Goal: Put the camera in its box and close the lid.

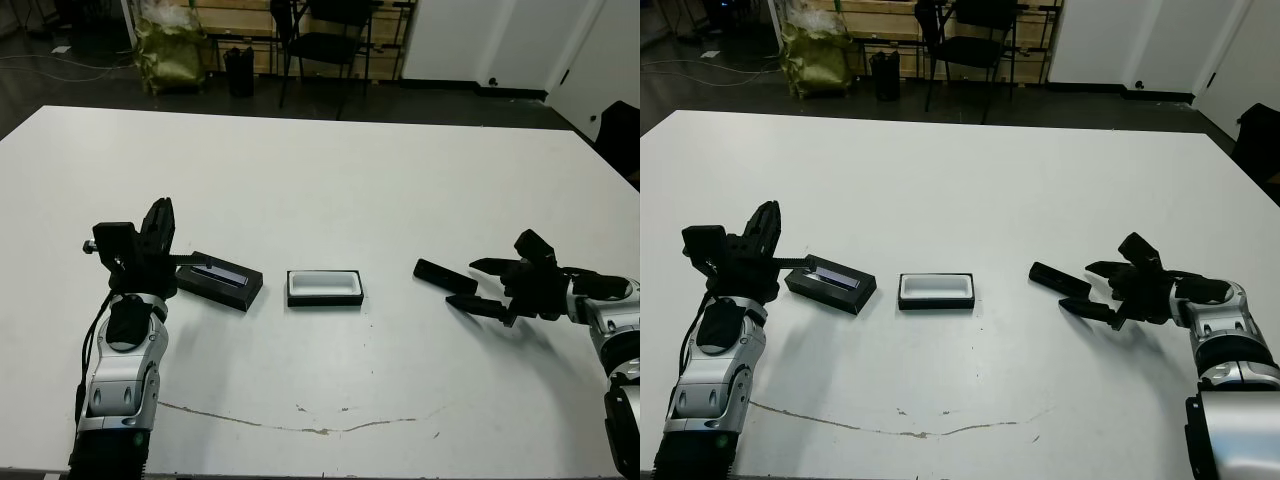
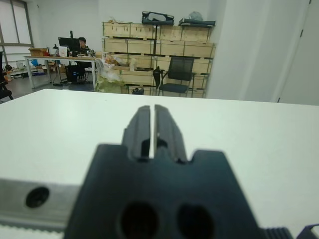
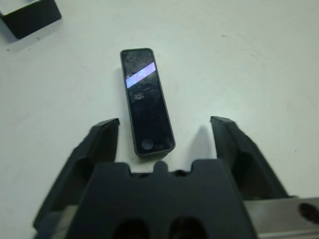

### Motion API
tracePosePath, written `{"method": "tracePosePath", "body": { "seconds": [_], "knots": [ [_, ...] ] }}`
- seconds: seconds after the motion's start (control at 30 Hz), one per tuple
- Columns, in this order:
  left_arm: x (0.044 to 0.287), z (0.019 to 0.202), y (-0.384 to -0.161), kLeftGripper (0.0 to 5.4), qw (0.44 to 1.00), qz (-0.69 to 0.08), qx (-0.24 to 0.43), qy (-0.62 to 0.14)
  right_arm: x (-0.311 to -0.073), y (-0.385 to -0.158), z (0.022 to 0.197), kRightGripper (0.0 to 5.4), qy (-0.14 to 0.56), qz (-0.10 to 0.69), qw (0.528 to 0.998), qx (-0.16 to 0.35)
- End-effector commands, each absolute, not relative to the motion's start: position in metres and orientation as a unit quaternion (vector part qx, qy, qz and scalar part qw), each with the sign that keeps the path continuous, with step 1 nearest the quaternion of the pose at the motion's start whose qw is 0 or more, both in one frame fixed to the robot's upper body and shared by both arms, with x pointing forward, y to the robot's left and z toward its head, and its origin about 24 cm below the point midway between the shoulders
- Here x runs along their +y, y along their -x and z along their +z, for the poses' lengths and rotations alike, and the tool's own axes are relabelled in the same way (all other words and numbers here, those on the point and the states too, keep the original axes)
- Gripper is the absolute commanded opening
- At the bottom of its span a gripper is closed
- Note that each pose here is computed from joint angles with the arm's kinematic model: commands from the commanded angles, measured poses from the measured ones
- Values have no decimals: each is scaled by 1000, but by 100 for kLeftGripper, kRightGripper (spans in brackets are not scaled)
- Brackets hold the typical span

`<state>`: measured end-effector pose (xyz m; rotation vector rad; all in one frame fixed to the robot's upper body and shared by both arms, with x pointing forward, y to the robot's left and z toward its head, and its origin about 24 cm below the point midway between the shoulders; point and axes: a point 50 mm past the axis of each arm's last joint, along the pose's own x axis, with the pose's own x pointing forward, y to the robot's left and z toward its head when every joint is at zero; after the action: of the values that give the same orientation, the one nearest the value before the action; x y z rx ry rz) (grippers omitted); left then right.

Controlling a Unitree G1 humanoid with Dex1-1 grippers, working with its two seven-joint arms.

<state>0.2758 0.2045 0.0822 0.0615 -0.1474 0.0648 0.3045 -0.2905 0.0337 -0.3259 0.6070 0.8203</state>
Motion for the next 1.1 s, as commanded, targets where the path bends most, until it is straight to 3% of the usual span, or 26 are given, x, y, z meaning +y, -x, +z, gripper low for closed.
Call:
{"method": "tracePosePath", "body": {
  "seconds": [0.03,0.37,0.5,0.83,1.03,1.1],
  "knots": [
    [208,78,-275,0,997,38,-55,-35,-289,-295,17,333,155,391,850,319],
    [207,78,-275,0,997,40,-57,-36,-290,-293,11,106,200,371,849,318],
    [207,78,-275,0,997,41,-56,-33,-289,-294,12,50,230,378,837,322],
    [208,79,-275,0,997,46,-55,-42,-290,-295,16,41,234,391,831,320],
    [208,79,-275,0,997,41,-58,-39,-295,-297,16,41,209,338,864,309],
    [208,79,-275,0,997,43,-58,-36,-297,-302,23,40,223,324,876,280]
  ]
}}
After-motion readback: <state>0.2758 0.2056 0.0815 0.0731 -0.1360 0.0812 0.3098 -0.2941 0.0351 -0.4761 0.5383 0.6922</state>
